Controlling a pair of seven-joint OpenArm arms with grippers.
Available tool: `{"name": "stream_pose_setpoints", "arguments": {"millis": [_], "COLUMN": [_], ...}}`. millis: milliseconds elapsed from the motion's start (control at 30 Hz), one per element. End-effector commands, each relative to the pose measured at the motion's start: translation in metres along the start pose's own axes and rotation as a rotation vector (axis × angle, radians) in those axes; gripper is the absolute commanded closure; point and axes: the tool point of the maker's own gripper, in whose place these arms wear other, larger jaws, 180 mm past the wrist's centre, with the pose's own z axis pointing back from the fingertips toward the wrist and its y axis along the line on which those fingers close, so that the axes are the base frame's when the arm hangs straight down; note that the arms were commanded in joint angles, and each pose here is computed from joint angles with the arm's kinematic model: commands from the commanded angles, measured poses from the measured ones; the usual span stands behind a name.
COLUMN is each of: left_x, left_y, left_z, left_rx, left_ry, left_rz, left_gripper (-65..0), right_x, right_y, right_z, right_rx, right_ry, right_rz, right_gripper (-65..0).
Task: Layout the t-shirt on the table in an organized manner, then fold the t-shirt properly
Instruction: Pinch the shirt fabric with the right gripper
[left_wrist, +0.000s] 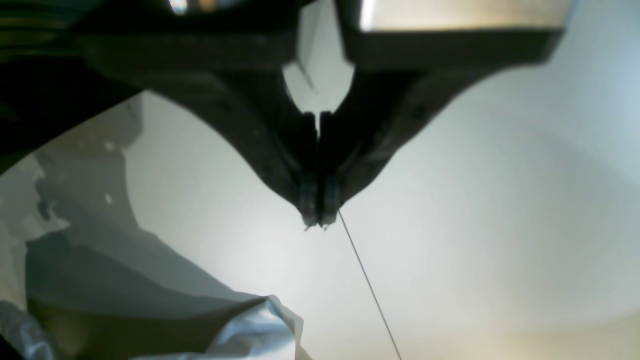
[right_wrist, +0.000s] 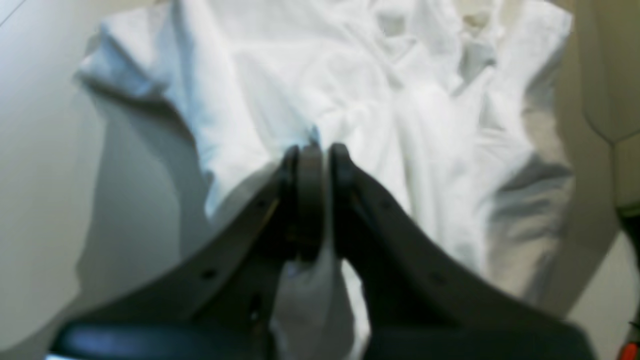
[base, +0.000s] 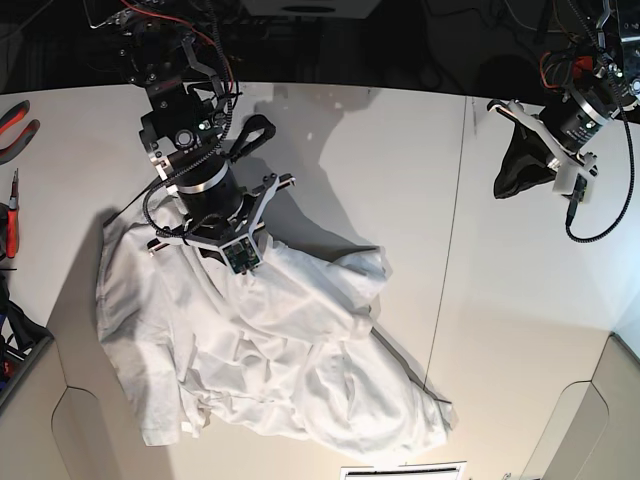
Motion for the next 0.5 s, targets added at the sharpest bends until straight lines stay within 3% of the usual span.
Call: {"name": "stream_pose_setpoints", "arguments": {"millis": [0, 233, 333, 467], "left_x": [0.0141, 0.0167, 0.0168, 0.017], "left_y": [0.0018, 0.0025, 0.0025, 0.0025], "left_z": [0.0004, -0.0008, -0.0009, -0.001], "left_rx": [-0.006, -0.006, -0.006, -0.006], "left_ry": [-0.046, -0.053, -0.053, -0.054], "left_rz": [-0.01, -0.013, -0.013, -0.013], "left_gripper": [0.0, 0.0, 0.0, 0.0], "right_x": [0.0119, 0.0102, 0.0102, 0.0102], "right_y": [-0.0027, 0.0028, 0.0028, 0.0028], "right_z": [0.0011, 0.0019, 0.0019, 0.0019], "right_rx": [-0.009, 0.017, 0.017, 0.017], "right_ry": [-0.04, -0.037, -0.037, -0.037], "right_rz": [-0.003, -0.051, -0.051, -0.051], "right_gripper": [0.0, 0.0, -4.8, -4.9]}}
